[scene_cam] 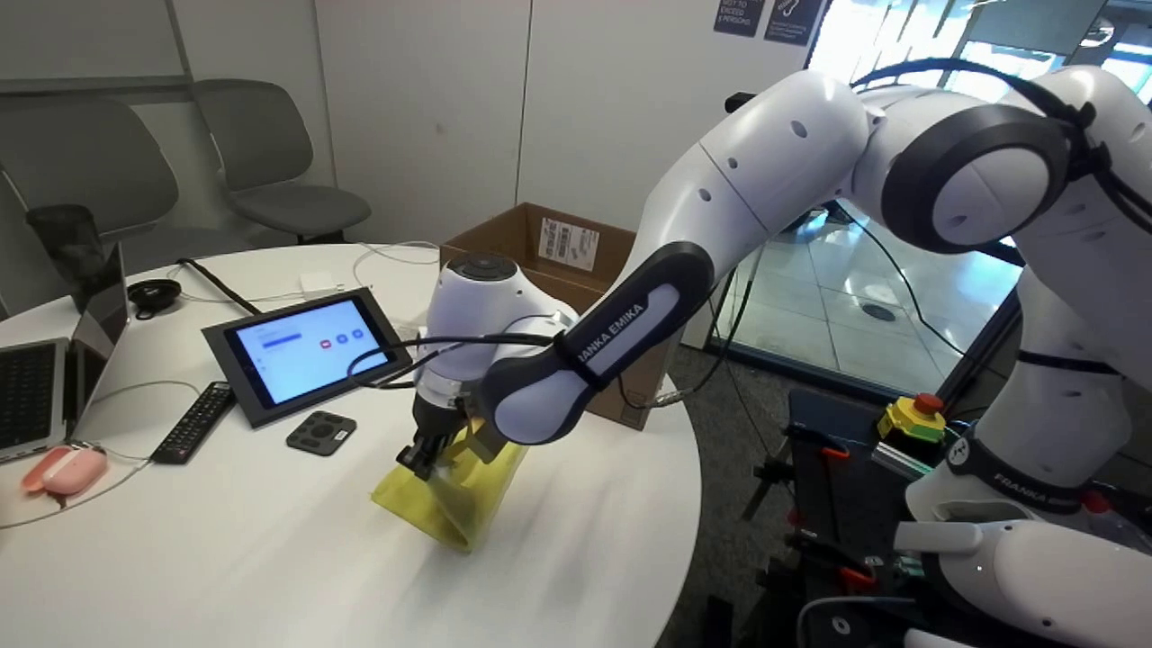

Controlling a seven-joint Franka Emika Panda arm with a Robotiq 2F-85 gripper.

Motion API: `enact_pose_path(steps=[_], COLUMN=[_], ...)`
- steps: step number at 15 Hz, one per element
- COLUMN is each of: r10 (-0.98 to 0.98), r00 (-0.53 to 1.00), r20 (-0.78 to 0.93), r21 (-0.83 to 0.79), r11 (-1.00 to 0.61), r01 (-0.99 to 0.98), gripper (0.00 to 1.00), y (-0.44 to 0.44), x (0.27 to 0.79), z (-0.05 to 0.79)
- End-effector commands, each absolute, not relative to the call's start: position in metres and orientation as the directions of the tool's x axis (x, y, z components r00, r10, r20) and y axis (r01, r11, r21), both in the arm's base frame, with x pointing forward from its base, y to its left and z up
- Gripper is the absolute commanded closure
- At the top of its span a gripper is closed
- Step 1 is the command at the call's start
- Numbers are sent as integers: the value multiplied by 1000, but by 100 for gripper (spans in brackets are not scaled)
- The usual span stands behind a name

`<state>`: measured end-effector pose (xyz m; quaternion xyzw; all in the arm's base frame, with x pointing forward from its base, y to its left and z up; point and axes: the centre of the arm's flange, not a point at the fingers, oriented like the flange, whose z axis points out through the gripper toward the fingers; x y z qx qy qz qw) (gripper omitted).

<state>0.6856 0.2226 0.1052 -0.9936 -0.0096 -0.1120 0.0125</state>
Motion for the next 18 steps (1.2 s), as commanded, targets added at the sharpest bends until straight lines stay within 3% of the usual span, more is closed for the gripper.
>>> enact_pose_path(steps=[1, 5, 6, 8, 15, 18], r10=[75, 98, 97, 98, 120, 137], r00=[974, 982, 982, 980, 949, 942], r20=[215, 162, 159, 170, 292, 308], r21=[42, 88, 91, 96, 80, 71], r11=[-997, -993, -992, -992, -992, -990], r01=[67, 84, 83, 83, 101, 121], gripper=[93, 90, 65, 59, 3, 0], y=[245, 250, 251, 252, 274, 289], x=[730, 744, 746, 749, 767, 769], z=[79, 53, 49, 53, 101, 110])
